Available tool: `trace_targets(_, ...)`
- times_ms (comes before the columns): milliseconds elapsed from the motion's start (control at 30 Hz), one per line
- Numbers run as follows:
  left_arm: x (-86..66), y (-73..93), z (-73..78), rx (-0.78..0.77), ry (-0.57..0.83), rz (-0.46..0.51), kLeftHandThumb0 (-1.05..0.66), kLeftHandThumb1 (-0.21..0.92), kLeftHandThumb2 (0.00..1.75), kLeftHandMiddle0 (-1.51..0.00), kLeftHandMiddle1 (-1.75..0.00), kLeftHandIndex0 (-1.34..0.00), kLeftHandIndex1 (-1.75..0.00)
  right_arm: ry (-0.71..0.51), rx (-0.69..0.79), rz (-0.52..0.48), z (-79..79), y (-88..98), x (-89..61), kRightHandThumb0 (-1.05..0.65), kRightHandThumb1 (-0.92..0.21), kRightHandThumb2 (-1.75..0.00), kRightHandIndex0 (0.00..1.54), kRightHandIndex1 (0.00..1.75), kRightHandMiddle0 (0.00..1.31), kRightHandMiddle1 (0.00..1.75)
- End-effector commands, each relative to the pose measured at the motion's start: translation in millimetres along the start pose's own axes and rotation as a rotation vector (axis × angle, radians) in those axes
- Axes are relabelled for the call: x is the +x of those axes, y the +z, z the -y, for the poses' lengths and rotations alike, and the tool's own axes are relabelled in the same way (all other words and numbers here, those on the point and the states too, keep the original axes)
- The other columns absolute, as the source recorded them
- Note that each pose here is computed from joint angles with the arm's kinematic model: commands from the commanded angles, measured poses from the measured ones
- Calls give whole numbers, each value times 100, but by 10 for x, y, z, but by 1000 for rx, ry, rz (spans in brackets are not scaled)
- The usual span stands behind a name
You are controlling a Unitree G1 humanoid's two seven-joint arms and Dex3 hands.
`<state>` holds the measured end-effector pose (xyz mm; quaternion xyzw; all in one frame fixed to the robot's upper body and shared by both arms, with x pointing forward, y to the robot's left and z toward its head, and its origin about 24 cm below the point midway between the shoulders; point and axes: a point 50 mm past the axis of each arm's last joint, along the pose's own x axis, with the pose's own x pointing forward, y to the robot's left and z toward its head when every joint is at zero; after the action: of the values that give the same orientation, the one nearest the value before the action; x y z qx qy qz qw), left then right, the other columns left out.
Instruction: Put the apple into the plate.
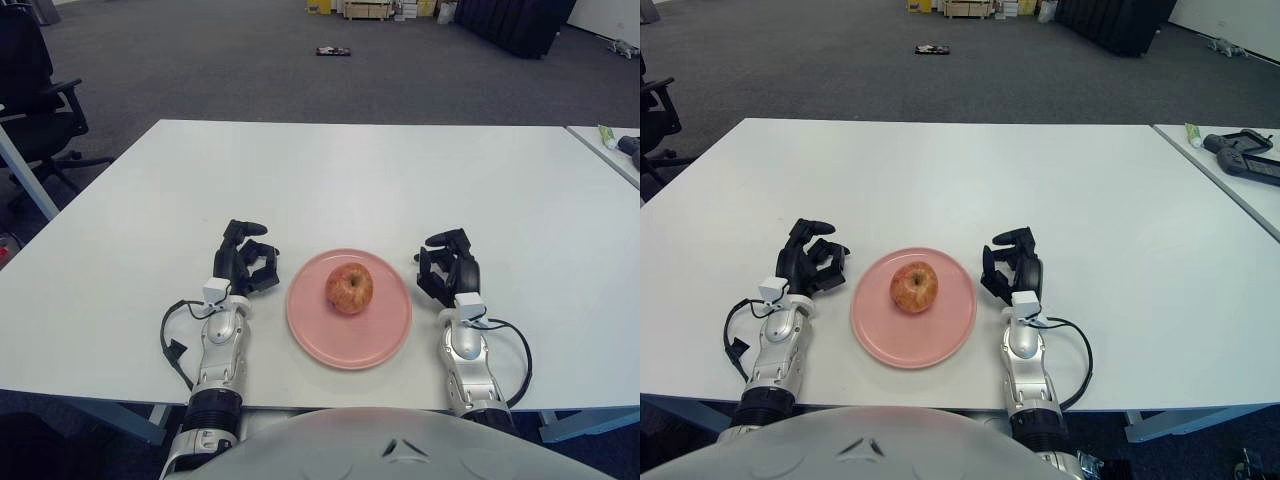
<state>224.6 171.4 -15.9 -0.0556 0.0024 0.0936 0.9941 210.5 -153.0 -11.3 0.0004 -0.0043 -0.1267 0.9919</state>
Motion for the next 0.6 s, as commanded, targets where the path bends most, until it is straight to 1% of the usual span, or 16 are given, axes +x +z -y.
trace_targets(0, -54, -96, -21, -6, 7, -52, -1, 35, 118, -69, -143, -43, -175, 3, 72, -66, 31, -55, -22, -38, -66, -88, 61, 129, 35, 175)
trace_targets(200, -50, -94, -27, -6, 4, -47, -1, 35, 119, -69, -145, -43, -175, 14, 159, -124, 45, -72, -36, -38, -66, -88, 60, 129, 35, 175)
trace_targets(300, -50, -95, -27, -5, 5, -47, -1, 35, 119, -68, -145, -43, -175, 17, 176, -135, 50, -70, -40, -38, -67, -88, 59, 128, 35, 175)
trace_targets(433, -47, -98, -32, 4, 6, -54, -1, 35, 119, -69, -144, -43, -175, 19, 226, -176, 58, -83, -54, -38, -67, -87, 59, 128, 35, 175)
trace_targets(567, -42, -99, -37, 2, 3, -59, -1, 35, 118, -69, -144, -44, -175, 25, 245, -212, 64, -97, -55, -38, -67, -87, 59, 128, 34, 175)
